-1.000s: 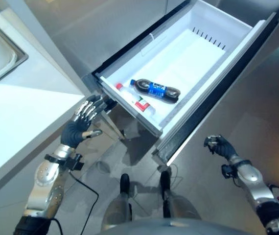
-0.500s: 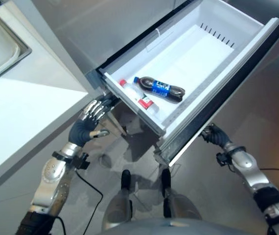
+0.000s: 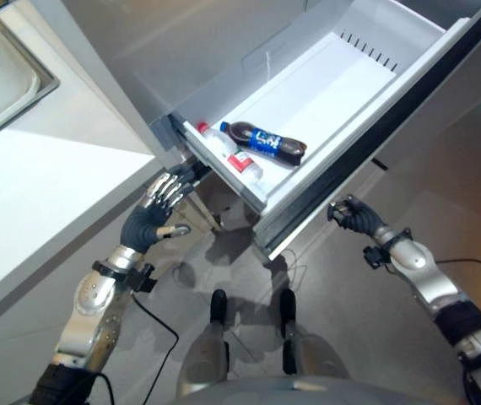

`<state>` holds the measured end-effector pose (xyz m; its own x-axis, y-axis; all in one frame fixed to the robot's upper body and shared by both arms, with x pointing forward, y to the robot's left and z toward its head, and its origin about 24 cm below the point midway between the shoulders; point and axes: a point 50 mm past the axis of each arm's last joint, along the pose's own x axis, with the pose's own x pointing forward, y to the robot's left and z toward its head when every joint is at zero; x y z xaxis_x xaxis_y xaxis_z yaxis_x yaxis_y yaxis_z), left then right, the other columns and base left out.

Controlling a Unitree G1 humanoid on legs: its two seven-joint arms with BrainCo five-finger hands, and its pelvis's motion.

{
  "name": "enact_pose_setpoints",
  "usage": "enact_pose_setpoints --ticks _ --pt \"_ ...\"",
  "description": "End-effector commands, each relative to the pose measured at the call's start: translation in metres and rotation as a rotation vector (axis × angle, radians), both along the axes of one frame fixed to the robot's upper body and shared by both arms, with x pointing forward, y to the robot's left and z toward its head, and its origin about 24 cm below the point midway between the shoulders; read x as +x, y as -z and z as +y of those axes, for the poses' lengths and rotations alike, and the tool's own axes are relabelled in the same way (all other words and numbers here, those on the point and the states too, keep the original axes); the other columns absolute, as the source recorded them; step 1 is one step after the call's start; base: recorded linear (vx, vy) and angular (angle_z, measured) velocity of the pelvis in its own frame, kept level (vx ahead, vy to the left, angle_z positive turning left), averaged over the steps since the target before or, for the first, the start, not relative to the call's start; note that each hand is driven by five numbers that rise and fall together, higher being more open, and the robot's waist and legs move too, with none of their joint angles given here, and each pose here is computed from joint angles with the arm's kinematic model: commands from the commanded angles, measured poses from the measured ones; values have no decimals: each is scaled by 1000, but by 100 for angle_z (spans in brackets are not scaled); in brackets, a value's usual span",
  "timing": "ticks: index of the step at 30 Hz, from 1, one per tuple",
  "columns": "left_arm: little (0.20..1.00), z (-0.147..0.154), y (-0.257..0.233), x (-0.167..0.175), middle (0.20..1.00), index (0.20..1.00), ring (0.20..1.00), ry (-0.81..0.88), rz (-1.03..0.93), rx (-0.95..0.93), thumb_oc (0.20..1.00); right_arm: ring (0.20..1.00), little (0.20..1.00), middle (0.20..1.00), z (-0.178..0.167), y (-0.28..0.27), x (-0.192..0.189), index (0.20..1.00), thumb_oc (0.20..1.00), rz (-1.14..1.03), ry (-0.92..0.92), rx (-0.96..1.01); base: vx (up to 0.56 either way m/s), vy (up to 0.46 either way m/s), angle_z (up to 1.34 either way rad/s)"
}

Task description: Take the drinks into the refrigerator

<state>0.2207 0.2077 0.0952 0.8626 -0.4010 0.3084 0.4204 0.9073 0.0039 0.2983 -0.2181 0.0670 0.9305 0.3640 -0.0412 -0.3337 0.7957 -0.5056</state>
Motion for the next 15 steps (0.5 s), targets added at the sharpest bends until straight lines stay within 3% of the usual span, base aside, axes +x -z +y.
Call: enact_pose_setpoints --ticks 1,15 --pt "1000 2 -14 -8 1000 1000 1000 33 -83 26 1000 200 200 200 39 -53 17 200 200 -234 -149 97 -11 11 6" --pt "1000 24 -5 -17 1000 1000 1000 -32 -36 36 1000 200 200 200 34 -75 17 200 200 -326 -133 135 -2 -4 12"
